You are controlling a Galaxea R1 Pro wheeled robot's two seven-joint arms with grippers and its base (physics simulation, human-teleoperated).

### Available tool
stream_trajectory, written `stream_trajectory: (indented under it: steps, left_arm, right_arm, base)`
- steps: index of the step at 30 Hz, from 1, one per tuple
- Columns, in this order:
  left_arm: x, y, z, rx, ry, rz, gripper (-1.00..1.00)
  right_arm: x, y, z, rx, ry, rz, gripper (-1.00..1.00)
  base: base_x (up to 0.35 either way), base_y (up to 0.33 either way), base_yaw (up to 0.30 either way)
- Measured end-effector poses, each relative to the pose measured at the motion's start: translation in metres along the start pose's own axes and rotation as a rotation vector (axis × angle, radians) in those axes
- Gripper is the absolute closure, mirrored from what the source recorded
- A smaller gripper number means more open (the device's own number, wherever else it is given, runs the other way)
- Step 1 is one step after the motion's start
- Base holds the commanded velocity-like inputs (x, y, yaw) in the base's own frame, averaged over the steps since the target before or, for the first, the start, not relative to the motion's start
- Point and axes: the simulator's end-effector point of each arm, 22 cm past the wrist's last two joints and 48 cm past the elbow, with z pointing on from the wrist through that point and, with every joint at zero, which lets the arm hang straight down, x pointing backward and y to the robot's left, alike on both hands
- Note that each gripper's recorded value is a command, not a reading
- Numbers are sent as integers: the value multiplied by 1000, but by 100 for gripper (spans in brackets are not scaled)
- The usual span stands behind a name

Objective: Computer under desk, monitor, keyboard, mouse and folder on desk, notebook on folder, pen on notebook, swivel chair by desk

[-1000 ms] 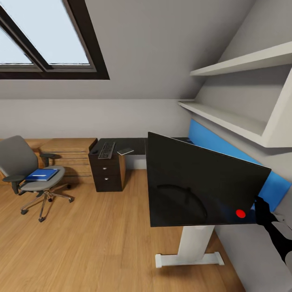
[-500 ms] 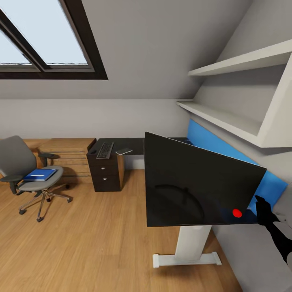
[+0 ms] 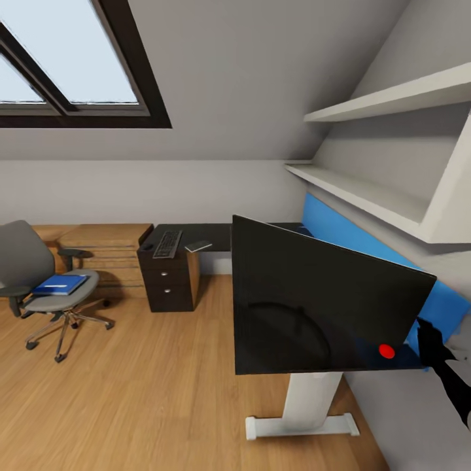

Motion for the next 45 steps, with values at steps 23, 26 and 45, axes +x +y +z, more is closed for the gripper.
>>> stream_trajectory:
  steps: [23,26,45]
  left_arm:
    - [0,1,1,-2,1,1,-100]
    - [0,1,0,-2,1,0,-100]
    - [0,0,0,-1,1,1,-100]
  right_arm:
    - [-13,-5,0,14,-19,10,-100]
    - [-14,-5,0,14,-20,10,-100]
    - [-18,-10,0,46,-19,-118,-100]
  base:
    - [61,-42,0]
    - [62,-2,0]
    - [38,0,0]
